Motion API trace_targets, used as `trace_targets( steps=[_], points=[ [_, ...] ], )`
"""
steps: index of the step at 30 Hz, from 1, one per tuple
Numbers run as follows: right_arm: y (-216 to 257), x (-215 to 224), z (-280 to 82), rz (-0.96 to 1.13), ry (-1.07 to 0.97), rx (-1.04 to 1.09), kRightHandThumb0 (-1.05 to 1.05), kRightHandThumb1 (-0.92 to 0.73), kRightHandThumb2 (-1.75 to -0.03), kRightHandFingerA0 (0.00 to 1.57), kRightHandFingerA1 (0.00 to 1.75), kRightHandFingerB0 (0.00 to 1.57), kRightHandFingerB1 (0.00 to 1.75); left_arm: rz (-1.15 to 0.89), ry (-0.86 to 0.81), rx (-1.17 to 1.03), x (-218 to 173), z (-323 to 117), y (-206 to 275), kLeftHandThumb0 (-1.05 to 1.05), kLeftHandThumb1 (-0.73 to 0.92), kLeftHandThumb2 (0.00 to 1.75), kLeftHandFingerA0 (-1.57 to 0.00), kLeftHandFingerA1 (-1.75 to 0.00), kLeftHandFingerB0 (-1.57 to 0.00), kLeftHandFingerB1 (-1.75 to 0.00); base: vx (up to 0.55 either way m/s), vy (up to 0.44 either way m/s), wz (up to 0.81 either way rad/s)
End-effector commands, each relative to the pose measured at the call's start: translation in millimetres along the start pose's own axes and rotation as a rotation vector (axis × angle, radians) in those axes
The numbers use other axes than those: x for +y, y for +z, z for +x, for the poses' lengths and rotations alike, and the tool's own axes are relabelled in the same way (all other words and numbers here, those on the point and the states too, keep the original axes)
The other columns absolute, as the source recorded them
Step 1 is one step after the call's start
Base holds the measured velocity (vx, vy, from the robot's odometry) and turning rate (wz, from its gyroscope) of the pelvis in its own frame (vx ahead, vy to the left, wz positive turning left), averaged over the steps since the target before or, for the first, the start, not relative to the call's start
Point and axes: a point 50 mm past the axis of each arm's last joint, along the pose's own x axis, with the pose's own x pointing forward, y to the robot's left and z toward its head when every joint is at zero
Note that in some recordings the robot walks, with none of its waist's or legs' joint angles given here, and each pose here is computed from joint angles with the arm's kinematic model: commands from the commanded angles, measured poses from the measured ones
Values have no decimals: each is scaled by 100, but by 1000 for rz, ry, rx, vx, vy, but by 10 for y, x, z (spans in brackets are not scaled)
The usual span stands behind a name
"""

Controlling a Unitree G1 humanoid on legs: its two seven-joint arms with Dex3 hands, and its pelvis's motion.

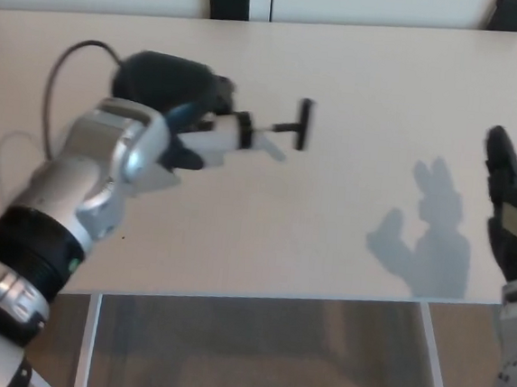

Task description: The robot walks towards a desk on which an air pump is kept in the middle. It lifts it up and holds it with its left hand and uses its right hand to compress it by pushing its handle inwards.

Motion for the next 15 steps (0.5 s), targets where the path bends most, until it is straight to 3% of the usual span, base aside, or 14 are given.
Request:
trace_targets(
  steps=[1,3,8,9,10,11,13,14,15],
  points=[
    [99,-35,-49,-15,29,-51,-83,-79,-111,7,28,6,20,13,48,-23,-34,34,-33,-19,57,57,-72,-157,-79,-49,0,0,0],
    [110,-4,-70,-36,46,-61,-83,-80,-111,7,29,6,20,11,41,-39,-91,54,23,-21,56,56,-70,-159,-77,-59,0,0,0],
    [134,54,-98,-62,74,-77,-82,-80,-111,6,27,6,19,-8,34,-51,-150,91,122,-21,58,57,-73,-158,-76,-54,0,0,0],
    [161,91,-113,-77,90,-89,-82,-80,-111,7,29,7,21,-26,-27,-58,-157,112,157,-78,49,89,0,-14,0,-17,0,0,0],
    [181,117,-126,-88,101,-98,-82,-80,-111,7,29,7,21,-39,-73,-63,-162,127,181,-78,49,89,0,-14,0,-17,0,0,0],
    [218,156,-142,-101,118,-115,-77,-91,-70,11,25,9,21,-48,-134,-69,-159,146,213,-95,62,58,0,0,0,0,0,0,0],
    [233,170,-147,-103,124,-121,-77,-91,-70,11,25,9,21,-48,-147,-69,-154,153,224,-95,62,58,0,0,0,0,0,0,0],
    [285,220,-158,-115,146,-149,-81,-78,-80,11,30,8,24,-35,-164,-73,-133,169,249,-100,65,60,0,0,0,0,0,0,0],
    [296,230,-161,-118,150,-155,-81,-78,-80,11,30,8,24,-32,-166,-74,-129,173,254,-100,65,60,0,0,0,0,0,0,0]
  ],
)
